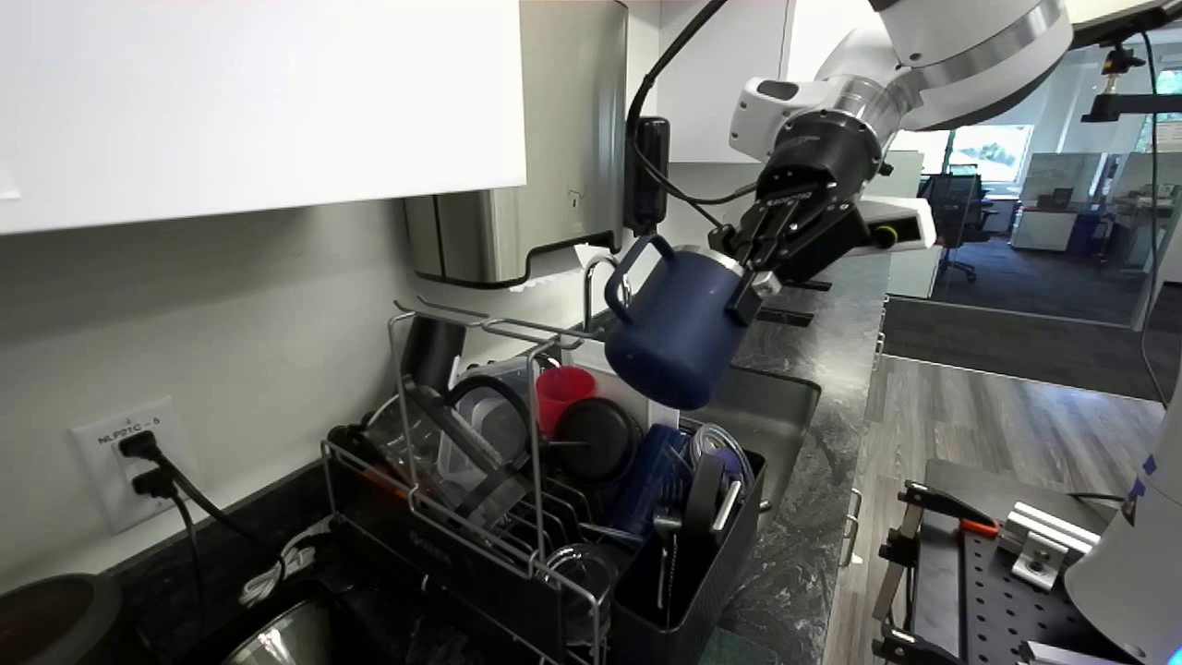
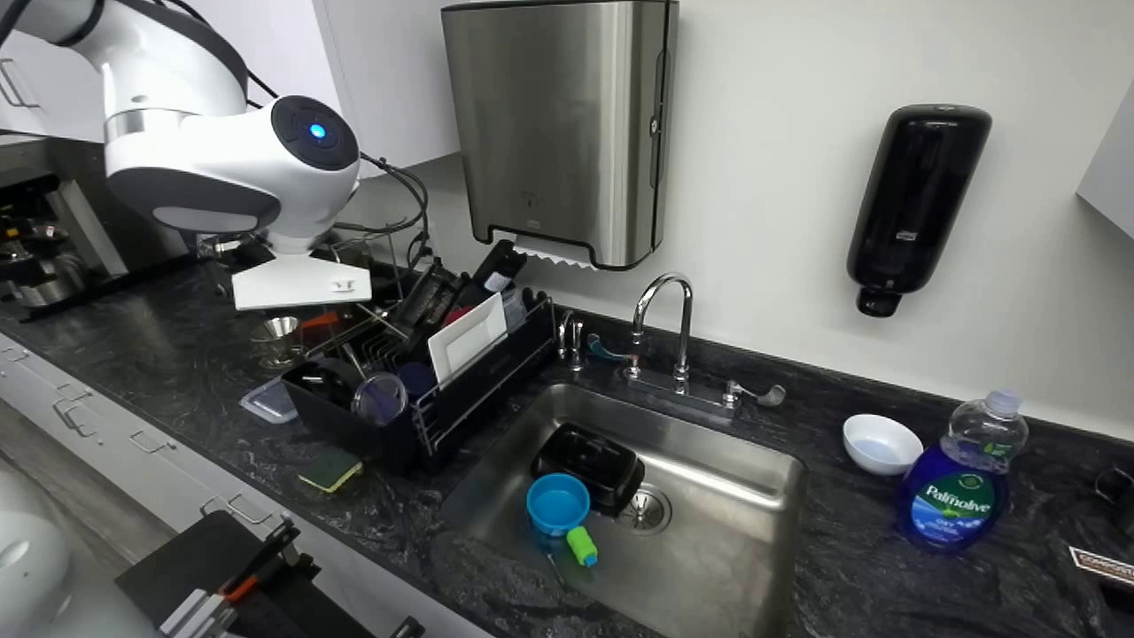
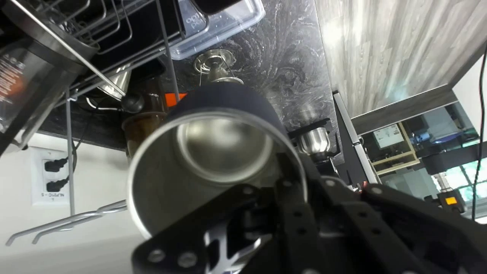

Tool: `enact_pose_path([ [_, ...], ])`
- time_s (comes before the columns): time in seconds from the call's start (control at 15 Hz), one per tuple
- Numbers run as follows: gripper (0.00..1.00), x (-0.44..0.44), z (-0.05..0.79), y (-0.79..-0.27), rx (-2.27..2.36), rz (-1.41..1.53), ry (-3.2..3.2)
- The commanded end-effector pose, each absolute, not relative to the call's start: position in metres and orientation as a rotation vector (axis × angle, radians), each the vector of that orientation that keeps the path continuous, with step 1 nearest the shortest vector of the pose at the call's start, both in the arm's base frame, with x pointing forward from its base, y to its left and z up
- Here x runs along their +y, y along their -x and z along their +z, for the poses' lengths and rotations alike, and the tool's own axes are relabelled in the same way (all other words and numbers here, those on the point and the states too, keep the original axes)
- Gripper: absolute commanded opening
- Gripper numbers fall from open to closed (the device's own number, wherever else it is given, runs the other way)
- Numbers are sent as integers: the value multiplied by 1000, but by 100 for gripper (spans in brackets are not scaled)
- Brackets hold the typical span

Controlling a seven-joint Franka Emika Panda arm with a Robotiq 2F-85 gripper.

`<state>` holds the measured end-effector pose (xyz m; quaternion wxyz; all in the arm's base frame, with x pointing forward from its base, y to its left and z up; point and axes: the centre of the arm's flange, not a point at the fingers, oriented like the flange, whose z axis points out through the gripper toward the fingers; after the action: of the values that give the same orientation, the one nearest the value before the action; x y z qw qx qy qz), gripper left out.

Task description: Remove the dark blue thermos from the dish rack and place it inside the sink

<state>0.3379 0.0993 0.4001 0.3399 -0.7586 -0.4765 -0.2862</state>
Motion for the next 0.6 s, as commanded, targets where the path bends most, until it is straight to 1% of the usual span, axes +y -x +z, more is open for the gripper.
enact_pose_path([
  [0.0,2,58,398,-284,-1220,-691,1993],
  [0.53,2,-18,397,-282,-1172,-629,2128],
])
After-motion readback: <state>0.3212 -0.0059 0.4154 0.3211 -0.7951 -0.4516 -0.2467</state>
